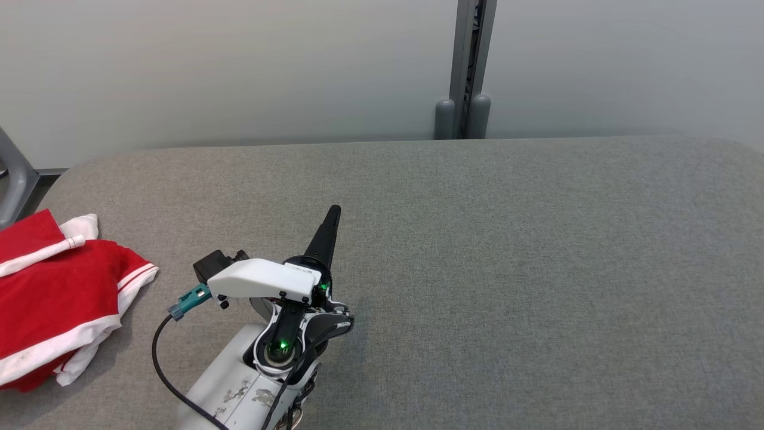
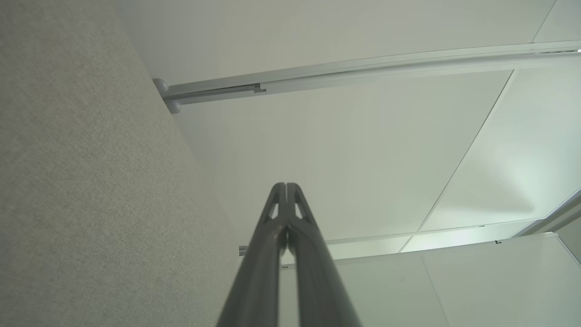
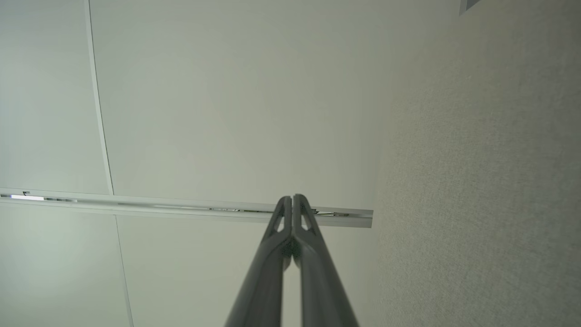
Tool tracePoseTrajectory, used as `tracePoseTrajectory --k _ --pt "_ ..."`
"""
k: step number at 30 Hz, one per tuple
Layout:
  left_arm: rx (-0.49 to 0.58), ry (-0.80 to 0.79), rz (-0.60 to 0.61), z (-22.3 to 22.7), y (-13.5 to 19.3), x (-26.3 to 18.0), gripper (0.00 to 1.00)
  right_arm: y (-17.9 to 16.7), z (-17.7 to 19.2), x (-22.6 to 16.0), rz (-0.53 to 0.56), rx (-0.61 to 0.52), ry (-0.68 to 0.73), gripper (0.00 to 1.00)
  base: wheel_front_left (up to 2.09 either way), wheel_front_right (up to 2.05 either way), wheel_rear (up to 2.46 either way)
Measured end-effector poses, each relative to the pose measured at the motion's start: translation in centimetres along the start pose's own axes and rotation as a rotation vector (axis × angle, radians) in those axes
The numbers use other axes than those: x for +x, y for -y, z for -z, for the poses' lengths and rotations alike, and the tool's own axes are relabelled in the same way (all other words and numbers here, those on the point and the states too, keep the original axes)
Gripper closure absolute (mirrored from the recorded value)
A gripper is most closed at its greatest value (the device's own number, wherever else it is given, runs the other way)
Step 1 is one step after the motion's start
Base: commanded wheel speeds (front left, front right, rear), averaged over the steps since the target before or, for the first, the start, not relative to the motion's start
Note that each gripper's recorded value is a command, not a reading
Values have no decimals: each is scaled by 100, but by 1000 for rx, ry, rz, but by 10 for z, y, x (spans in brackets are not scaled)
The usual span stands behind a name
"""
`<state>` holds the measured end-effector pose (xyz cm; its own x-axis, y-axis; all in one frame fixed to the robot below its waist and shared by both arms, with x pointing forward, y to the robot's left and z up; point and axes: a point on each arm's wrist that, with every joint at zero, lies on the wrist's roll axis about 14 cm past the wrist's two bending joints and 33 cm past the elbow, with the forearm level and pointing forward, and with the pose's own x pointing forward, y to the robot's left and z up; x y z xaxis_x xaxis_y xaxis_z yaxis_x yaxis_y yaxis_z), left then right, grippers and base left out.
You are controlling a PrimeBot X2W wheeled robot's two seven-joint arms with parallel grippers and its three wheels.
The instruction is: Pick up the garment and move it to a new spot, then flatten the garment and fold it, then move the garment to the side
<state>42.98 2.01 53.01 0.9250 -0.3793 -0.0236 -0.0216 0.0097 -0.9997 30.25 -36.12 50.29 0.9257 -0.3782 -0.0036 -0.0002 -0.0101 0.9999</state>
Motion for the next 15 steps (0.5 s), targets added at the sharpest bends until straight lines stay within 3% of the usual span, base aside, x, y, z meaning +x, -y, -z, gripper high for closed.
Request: tracePoseTrajectory --k 15 --pt "0 0 0 0 0 0 100 0 0 0 0 0 0 100 0 0 0"
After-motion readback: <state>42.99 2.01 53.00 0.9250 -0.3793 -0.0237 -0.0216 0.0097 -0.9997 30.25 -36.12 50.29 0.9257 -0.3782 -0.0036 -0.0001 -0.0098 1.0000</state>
